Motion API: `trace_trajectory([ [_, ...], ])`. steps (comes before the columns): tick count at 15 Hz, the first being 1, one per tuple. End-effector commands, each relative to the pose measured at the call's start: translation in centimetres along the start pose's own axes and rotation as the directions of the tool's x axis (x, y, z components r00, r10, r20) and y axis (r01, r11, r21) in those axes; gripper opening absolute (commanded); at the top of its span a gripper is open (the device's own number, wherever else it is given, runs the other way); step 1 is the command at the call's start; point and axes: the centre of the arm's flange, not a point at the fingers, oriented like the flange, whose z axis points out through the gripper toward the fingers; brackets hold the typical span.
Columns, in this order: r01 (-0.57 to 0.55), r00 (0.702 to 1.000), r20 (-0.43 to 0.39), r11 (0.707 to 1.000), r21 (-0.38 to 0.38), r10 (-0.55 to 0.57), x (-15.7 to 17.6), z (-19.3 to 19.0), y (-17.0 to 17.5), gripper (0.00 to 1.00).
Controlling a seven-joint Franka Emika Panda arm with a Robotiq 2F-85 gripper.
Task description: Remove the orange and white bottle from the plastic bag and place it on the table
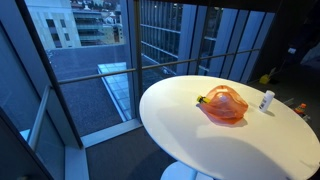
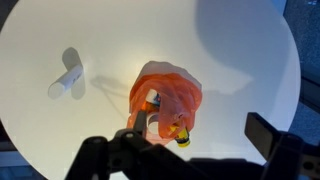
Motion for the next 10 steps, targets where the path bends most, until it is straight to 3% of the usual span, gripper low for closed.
trace_trajectory([
  [1, -0.074, 0.997, -0.004, 0.996, -0.056, 0.074, 3.9, 1.6, 1.3, 1.00],
  [10, -0.251, 0.966, 0.037, 0.964, -0.092, 0.255, 8.4, 7.7, 6.9, 1.00],
])
